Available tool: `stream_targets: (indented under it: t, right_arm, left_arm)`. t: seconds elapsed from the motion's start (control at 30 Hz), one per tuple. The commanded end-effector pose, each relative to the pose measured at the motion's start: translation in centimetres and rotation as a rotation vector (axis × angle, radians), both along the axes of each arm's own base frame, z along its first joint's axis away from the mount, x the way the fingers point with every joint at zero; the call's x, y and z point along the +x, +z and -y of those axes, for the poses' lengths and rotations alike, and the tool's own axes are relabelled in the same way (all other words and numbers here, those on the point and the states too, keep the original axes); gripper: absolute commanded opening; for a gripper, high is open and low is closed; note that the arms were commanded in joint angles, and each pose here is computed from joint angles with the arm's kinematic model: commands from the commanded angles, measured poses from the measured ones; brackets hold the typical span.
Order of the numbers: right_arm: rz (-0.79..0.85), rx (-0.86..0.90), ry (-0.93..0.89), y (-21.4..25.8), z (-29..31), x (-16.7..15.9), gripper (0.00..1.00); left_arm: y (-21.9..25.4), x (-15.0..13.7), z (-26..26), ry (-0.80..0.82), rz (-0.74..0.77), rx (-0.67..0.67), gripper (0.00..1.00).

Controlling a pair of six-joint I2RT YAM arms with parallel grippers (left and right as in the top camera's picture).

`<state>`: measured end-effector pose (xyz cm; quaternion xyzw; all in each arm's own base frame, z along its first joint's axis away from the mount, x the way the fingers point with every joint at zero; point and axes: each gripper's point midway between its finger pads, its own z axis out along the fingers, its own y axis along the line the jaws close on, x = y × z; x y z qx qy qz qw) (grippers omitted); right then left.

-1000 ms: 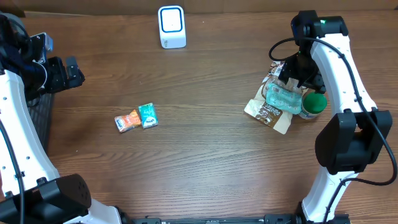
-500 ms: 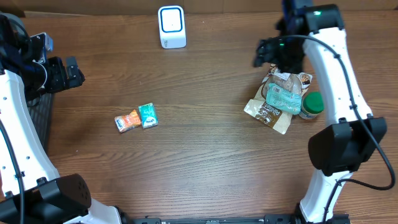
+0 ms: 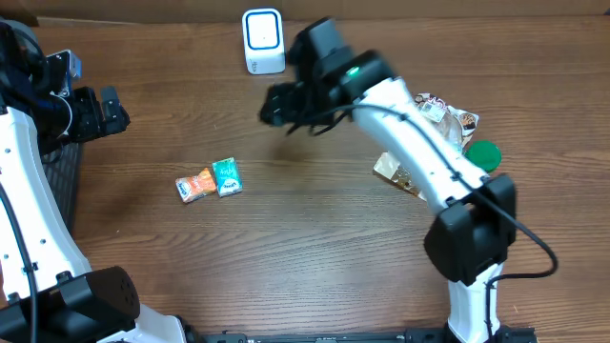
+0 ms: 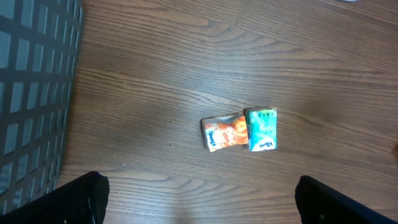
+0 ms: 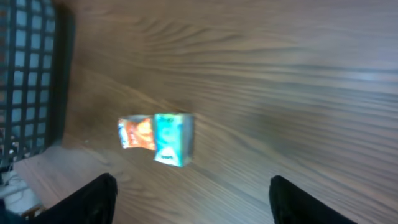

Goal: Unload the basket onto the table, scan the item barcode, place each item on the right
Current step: 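Open the right gripper and move it left to the remaining packs, then grasp the teal wipes pack with the right gripper and lift it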

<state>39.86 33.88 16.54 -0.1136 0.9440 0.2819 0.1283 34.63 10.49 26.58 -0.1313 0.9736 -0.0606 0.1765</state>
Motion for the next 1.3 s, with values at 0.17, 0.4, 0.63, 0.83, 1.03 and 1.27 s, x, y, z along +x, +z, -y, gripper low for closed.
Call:
stream_targets:
  t: [0.17,0.4,0.63,0.83,1.03,1.27]
  right_arm:
    - [-0.061,0.009,0.048,-5.2,-4.8,-4.4,0.56]
    - [-0.073,0.036,0.048,-9.6,-7.1,-5.5,0.38]
    - [-0.145,0.038,0.062,-13.5,-7.8,-6.0,0.36]
    - [-0.191,0.025,0.056,-15.3,-7.7,-6.4,0.34]
    - [-0.19,0.05,0.078,-15.2,-8.5,-6.8,0.34]
    - [-0.191,0.062,0.063,-15.0,-8.8,-6.6,0.35]
  left_arm:
    - [0.0,0.1,-0.1,-0.017,0.005,0.007,1.0]
    - [0.0,0.1,-0.1,-0.017,0.005,0.007,0.99]
    - [0.0,0.1,-0.1,-0.017,0.005,0.007,1.0]
    - [0.0,0.1,-0.1,-0.017,0.005,0.007,0.99]
    - [0.0,0.1,-0.1,-0.017,0.005,0.007,0.99]
    - [0.0,0.1,-0.1,-0.017,0.005,0.007,0.99]
